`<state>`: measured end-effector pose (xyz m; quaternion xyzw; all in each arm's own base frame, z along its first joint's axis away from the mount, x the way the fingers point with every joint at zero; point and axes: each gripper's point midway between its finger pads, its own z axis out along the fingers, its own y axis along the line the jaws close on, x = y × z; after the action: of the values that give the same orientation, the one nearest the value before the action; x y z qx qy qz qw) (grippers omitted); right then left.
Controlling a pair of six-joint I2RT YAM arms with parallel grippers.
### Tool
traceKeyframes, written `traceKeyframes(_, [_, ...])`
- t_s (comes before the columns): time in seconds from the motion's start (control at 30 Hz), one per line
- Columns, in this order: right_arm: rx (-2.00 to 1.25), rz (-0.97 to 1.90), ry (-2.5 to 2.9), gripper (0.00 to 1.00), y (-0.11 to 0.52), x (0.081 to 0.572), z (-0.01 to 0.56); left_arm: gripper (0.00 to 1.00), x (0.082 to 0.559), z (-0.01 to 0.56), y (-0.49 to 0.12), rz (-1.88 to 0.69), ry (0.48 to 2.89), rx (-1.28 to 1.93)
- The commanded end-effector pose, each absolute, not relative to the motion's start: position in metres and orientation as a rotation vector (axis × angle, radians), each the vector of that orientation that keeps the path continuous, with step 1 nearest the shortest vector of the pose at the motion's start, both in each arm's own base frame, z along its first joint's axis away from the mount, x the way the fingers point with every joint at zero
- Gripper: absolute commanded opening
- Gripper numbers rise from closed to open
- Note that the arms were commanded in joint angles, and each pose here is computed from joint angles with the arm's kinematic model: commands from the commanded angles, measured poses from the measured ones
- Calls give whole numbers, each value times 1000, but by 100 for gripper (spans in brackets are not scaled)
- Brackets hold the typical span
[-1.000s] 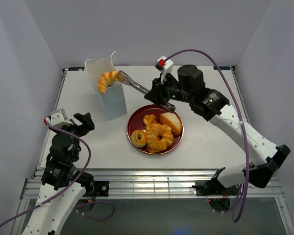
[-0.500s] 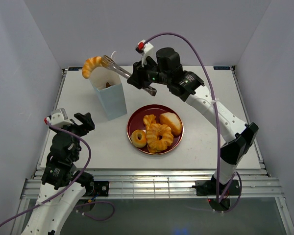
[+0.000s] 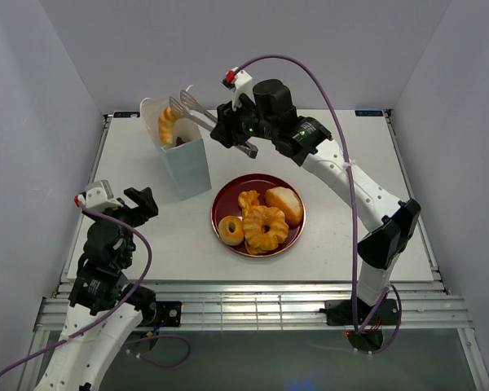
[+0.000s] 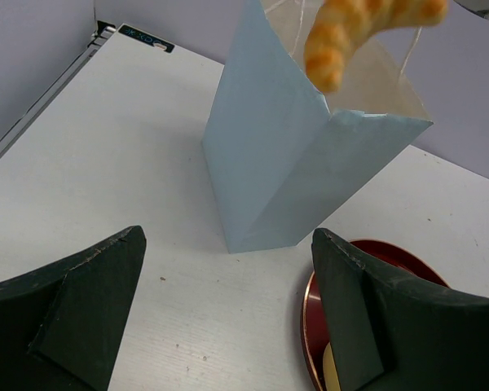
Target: Place the fake bread into the paper bag
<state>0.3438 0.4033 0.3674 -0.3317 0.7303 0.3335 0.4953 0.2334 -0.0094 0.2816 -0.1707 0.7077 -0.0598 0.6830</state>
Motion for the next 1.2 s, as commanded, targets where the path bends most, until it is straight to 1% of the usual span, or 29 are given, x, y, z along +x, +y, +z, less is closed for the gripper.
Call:
traceKeyframes(0.0, [-763,801,1684,49,401,353,397,93,236,277,-13,-140,1599,-371])
traceKeyframes(0.1, [-759,799,1687,52,399,354,396,93,236,277,-13,-138,1601,-369])
traceKeyframes(0.37, [-768,818,1663,53,395,346,408,93,237,277,-13,-138,1602,-369])
traceKeyframes(0.43, [-782,836,1627,52,390,337,422,93,237,277,-13,-136,1602,-370])
traceKeyframes(0.47, [-807,853,1619,52,391,331,420,93,237,277,-13,-136,1602,-370])
traceKeyframes(0.53, [-796,862,1567,52,381,320,438,93,236,276,-13,-136,1603,-370])
traceKeyframes(0.57, [-801,864,1578,52,379,318,431,93,237,277,-13,-135,1601,-371])
traceKeyframes(0.6, [-797,868,1557,52,373,311,440,93,237,277,-13,-135,1601,-371])
traceKeyframes(0.7, [-807,874,1551,52,362,298,442,93,237,276,-12,-133,1602,-372])
traceKeyframes(1.0, [-777,802,1591,52,312,263,415,93,237,276,-11,-126,1600,-379])
traceKeyframes(1.03, [-784,787,1638,53,308,261,392,93,236,276,-10,-123,1600,-379])
traceKeyframes(1.1, [-766,766,1646,53,294,253,385,93,237,275,-11,-123,1603,-377])
traceKeyframes(1.13, [-749,720,1701,53,286,255,361,93,237,275,-11,-120,1605,-377])
traceKeyframes(1.17, [-736,697,1716,53,279,254,353,93,237,275,-11,-121,1603,-377])
